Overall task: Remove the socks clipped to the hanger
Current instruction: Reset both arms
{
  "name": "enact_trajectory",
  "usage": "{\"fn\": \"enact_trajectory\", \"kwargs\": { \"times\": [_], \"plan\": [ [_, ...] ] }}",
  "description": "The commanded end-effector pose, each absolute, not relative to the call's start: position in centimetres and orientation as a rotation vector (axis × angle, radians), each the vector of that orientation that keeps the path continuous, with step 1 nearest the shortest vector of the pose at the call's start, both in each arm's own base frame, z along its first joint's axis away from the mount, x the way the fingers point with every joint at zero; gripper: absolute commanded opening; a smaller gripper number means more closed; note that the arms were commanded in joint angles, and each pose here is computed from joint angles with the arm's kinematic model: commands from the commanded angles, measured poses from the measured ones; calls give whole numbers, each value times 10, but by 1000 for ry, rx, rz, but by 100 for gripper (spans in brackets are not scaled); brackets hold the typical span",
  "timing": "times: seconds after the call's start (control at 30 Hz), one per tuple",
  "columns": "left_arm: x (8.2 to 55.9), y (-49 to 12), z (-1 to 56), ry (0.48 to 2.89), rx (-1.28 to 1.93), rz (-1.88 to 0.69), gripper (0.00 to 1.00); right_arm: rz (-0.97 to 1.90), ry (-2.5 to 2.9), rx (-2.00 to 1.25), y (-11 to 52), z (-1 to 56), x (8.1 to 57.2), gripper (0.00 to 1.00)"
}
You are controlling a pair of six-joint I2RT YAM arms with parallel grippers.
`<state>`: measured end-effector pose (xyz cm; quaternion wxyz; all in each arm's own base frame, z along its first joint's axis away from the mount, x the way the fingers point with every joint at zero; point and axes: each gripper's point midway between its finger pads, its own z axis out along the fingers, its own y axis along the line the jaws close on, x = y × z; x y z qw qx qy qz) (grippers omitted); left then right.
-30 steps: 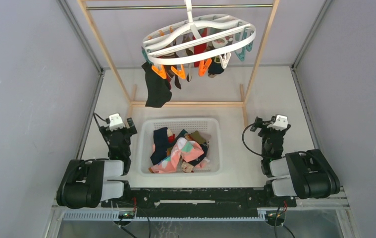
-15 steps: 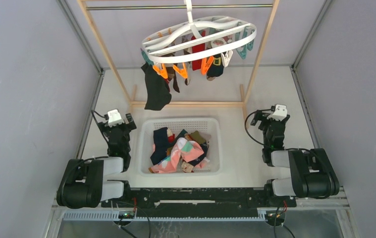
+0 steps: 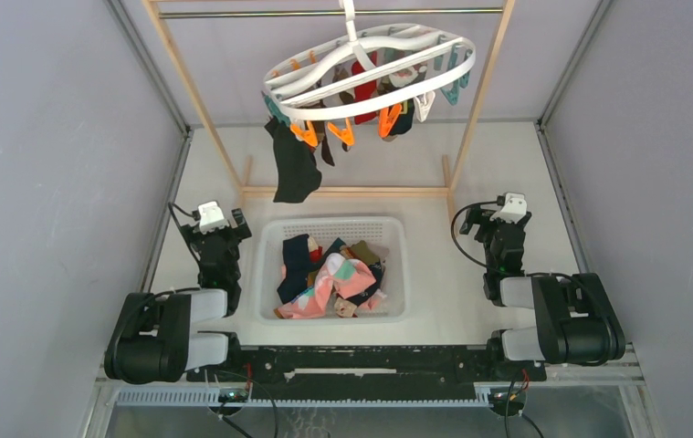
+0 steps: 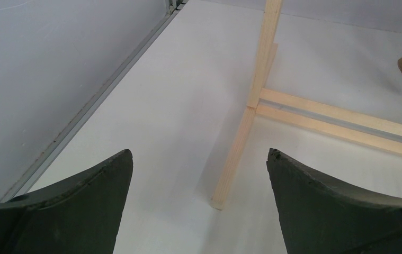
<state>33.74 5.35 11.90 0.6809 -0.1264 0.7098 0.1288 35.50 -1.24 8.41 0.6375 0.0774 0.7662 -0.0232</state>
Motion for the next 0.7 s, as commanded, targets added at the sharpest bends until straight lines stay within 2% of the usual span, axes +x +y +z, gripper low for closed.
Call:
{"fn": "enact_trajectory", "kwargs": {
  "times": [0.0,0.67],
  "plan": [
    [345,56,137,1539,-284,291,100,-24,1692,187,-11,104,366,100],
    [345,56,137,1539,-284,290,100,-24,1697,183,-11,104,366,100]
  ]
}}
